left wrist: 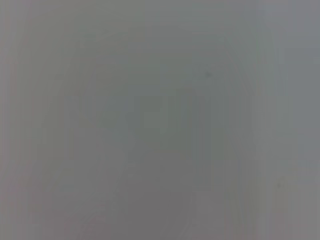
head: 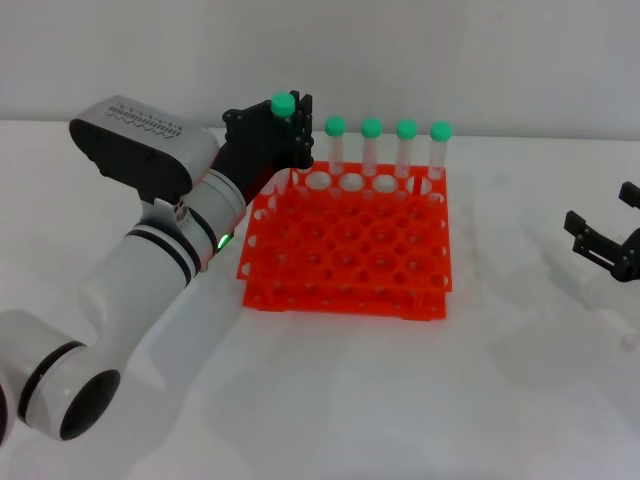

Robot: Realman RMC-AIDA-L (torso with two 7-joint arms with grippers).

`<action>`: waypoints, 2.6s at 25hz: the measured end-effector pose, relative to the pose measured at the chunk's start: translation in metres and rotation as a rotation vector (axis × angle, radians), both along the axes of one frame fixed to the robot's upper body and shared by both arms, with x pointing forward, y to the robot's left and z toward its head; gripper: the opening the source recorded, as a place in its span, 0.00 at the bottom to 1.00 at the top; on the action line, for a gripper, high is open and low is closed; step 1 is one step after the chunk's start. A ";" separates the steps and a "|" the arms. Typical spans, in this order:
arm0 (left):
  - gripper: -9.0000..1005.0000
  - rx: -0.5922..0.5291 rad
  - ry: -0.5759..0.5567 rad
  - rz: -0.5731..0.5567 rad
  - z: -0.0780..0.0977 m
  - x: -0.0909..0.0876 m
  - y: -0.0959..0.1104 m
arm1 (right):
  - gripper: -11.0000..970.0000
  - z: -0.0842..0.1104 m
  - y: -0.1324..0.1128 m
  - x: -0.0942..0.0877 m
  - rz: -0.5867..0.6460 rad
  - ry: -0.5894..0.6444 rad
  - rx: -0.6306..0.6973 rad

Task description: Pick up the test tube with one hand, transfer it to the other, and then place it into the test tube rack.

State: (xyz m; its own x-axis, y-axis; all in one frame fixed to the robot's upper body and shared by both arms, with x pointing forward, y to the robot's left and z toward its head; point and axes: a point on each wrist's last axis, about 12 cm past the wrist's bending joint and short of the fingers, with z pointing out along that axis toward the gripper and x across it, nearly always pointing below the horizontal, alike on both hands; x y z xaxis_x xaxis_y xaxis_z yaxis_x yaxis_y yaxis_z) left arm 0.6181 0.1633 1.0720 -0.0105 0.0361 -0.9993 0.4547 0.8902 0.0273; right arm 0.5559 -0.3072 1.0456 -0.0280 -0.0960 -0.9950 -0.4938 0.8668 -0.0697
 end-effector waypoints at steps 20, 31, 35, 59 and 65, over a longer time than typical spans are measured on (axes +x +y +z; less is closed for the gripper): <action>0.13 0.053 -0.024 -0.008 0.000 0.002 0.006 | 0.87 0.000 -0.001 0.000 -0.002 -0.003 -0.003; 0.14 0.041 -0.046 -0.041 0.003 0.000 -0.001 | 0.87 0.000 -0.002 -0.001 -0.007 -0.002 -0.002; 0.15 -0.027 -0.082 -0.050 0.004 -0.011 -0.004 | 0.87 0.001 -0.006 -0.004 -0.022 -0.016 0.018; 0.18 -0.738 0.167 -0.022 -0.027 -0.098 0.139 | 0.87 0.001 -0.025 -0.020 -0.093 -0.078 0.031; 0.19 -0.696 0.288 -0.085 -0.023 -0.084 0.145 | 0.87 0.001 -0.025 -0.021 -0.093 -0.079 0.025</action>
State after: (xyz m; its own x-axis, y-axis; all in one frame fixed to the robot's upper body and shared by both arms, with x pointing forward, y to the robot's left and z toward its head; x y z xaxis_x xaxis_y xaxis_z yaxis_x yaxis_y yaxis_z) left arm 0.5343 0.3084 1.0493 -0.2997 -0.5900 -0.7497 0.4271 0.6197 -0.6584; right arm 0.5350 -0.3322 1.0463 0.0430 -0.0713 -0.9965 -0.4048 0.9107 -0.0826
